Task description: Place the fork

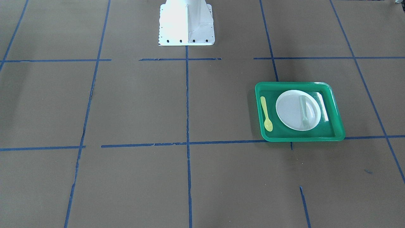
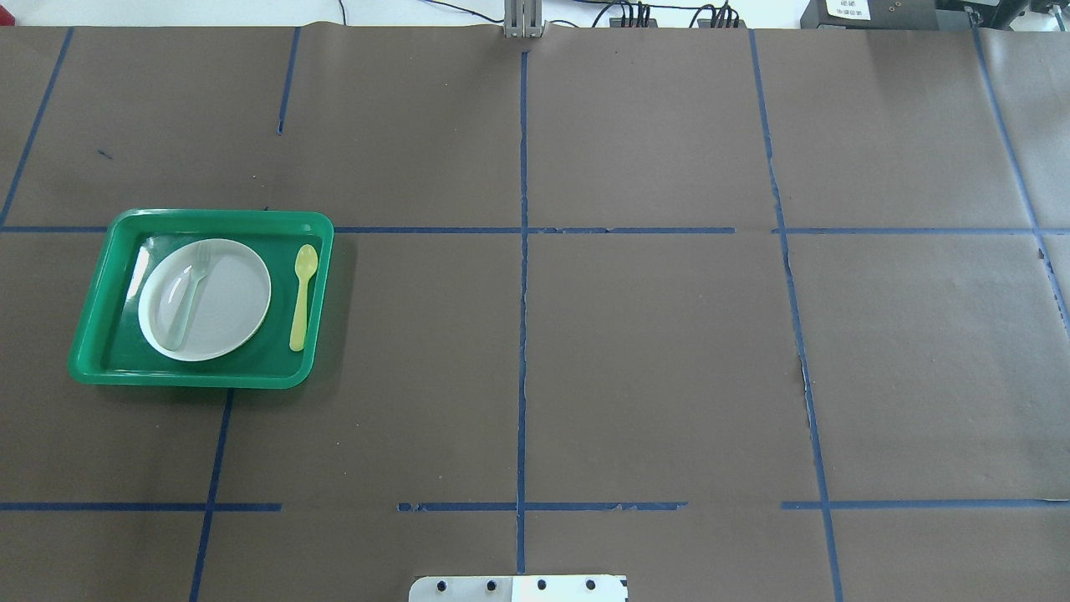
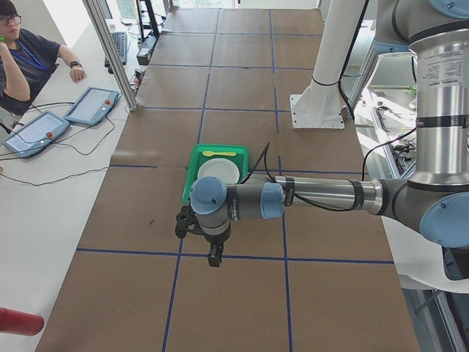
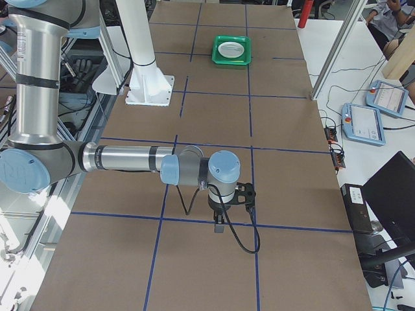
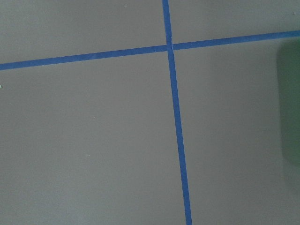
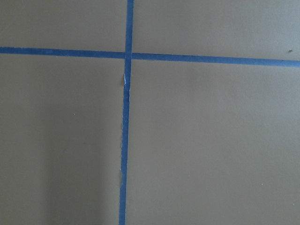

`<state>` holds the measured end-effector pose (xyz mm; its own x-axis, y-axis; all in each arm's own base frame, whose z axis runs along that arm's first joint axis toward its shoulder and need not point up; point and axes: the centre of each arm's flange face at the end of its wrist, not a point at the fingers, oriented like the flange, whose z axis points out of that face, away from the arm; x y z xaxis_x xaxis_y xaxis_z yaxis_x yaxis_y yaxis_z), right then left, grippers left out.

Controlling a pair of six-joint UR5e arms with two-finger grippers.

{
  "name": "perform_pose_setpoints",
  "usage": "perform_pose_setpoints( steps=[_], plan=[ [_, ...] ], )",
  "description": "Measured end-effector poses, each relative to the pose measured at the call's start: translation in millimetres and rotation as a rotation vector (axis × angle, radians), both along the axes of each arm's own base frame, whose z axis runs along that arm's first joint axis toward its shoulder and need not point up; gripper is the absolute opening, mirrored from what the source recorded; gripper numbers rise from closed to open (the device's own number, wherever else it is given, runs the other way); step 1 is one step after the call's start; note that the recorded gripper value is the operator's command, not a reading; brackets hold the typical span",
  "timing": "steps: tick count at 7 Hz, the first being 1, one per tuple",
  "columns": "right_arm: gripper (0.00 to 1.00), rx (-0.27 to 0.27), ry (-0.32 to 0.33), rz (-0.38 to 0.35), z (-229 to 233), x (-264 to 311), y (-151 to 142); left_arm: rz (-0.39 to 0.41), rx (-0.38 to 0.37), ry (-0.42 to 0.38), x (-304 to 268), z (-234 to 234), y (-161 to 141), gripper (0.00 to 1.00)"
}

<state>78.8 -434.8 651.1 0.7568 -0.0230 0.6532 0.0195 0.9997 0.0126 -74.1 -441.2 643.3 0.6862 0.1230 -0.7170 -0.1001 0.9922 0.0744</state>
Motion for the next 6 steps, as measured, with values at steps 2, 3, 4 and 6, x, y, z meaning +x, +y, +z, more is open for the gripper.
perform_pose_setpoints(
  steps=[2,3,4,6],
  plan=[
    [1.0,0.0,0.0,0.0,0,0,0,-0.003,0.033,0.001,1,-16,-12,1.0],
    [1.0,0.0,0.0,-0.001,0,0,0,0.0,0.067,0.001,4,-29,-24,1.0],
    [1.0,0.0,0.0,0.0,0,0,0,0.013,0.123,-0.003,10,-47,-34,1.0],
    [1.0,0.0,0.0,-0.001,0,0,0,0.05,0.231,-0.027,37,-89,-45,1.0]
  ],
)
